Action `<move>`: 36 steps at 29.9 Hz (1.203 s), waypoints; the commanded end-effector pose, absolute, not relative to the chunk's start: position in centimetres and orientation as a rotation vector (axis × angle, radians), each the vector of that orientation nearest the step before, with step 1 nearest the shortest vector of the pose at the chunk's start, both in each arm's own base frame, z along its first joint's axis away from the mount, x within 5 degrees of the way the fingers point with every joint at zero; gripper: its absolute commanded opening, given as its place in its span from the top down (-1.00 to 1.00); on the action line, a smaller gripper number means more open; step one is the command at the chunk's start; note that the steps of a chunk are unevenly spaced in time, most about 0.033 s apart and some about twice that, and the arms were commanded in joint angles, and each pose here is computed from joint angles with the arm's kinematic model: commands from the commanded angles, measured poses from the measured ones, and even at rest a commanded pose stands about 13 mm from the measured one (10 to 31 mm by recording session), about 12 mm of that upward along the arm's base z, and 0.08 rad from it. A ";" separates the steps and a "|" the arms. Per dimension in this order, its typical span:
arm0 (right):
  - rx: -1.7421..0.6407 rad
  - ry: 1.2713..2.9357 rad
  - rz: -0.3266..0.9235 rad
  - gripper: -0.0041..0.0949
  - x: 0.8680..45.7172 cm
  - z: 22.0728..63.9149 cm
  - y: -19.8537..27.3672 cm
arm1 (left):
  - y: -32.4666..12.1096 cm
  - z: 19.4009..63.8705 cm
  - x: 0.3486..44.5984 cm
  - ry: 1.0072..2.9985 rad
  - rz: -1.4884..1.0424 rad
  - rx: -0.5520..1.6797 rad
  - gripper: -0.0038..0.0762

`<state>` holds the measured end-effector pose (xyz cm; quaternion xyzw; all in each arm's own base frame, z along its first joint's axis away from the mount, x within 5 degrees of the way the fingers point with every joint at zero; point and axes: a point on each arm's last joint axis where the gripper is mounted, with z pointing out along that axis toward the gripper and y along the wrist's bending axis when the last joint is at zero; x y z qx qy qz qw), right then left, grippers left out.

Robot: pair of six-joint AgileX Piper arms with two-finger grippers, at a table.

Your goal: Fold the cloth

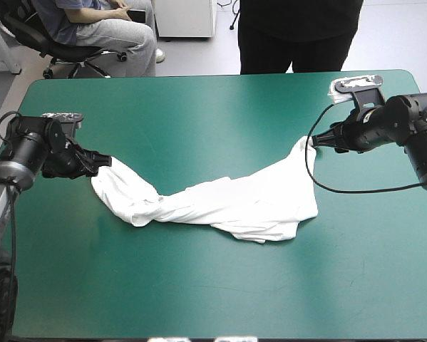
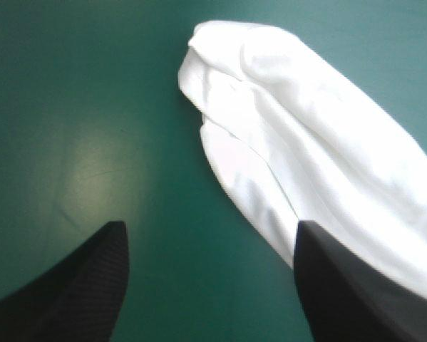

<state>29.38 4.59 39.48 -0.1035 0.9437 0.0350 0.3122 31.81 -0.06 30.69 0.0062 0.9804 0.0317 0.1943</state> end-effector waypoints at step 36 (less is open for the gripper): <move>-0.565 2.567 0.169 0.08 26.0 39.3 9.3 | 0.7 20.8 39.5 2.946 -0.076 0.005 0.95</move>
